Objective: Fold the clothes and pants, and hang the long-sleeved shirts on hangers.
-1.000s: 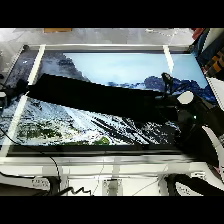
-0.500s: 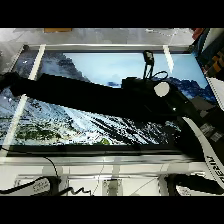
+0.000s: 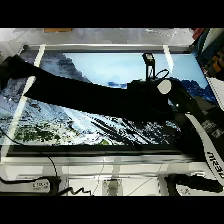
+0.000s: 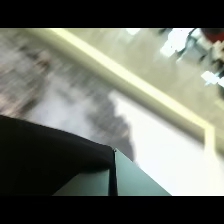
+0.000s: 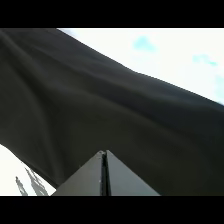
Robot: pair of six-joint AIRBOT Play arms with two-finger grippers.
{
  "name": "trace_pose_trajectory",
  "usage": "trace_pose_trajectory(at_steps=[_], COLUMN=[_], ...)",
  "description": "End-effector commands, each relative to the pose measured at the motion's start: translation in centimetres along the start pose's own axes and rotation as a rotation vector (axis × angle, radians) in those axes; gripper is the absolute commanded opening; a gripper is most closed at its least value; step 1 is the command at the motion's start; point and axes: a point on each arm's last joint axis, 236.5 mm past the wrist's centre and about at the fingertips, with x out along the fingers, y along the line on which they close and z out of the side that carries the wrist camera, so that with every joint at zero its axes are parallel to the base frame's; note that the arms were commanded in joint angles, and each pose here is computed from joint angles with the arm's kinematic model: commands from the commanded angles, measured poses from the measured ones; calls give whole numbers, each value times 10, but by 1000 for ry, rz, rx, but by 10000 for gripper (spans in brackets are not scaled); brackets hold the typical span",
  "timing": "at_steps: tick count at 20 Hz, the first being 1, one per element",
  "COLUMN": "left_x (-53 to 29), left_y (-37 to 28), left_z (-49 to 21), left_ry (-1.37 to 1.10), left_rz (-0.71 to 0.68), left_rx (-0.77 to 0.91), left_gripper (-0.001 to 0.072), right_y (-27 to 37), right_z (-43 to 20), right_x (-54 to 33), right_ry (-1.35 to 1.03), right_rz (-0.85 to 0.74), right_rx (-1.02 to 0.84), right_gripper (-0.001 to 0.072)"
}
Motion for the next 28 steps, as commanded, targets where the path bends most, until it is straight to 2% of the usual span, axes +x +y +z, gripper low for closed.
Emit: trace_pose_trajectory(at_steps=[1, 3, 6, 8, 9, 10, 11, 13, 18, 20, 22, 24, 28], left_x=[27, 32, 38, 34, 32, 32, 33, 32, 13, 0, -14, -27, -44], left_y=[-26, -14, 29, 56, 70, 83, 93, 105, 102, 105, 109, 117, 135], left_z=[17, -3, -78, -132, -152, -163, -168, -163, -120, -113, -124, -147, -195], left_ry=[-58, 5, 266, 449, 514, 543, 549, 533, 482, 501, 575, 652, 700], left_rz=[-41, -29, -19, -20, -1, 30, 65, 107, 101, 122, 139, 178, 284], left_rx=[25, 70, 137, 75, -8, -89, -178, -297, -256, -338, -398, -390, -463], left_gripper=[6, 7, 7, 9, 69, 366, 720, 715, 711, 667, 667, 566, 556], right_y=[-31, -43, -54, -54, -54, -54, -54, -54, -54, -54, -54, -53, -49], right_z=[-13, -17, -18, -18, -18, -18, -19, -18, -18, -18, -19, -19, -25], right_x=[-7, -10, -13, -13, -13, -13, -13, -13, -13, -13, -13, -13, -13], right_ry=[67, 88, 95, 95, 95, 95, 95, 95, 95, 95, 95, 95, 123], right_rz=[-42, -61, -76, -77, -77, -77, -77, -77, -77, -77, -76, -74, -61], right_rx=[28, 40, 50, 49, 48, 48, 48, 47, 47, 47, 48, 50, 58], right_gripper=[28, 28, 28, 28, 29, 28, 28, 29, 28, 29, 28, 29, 29])
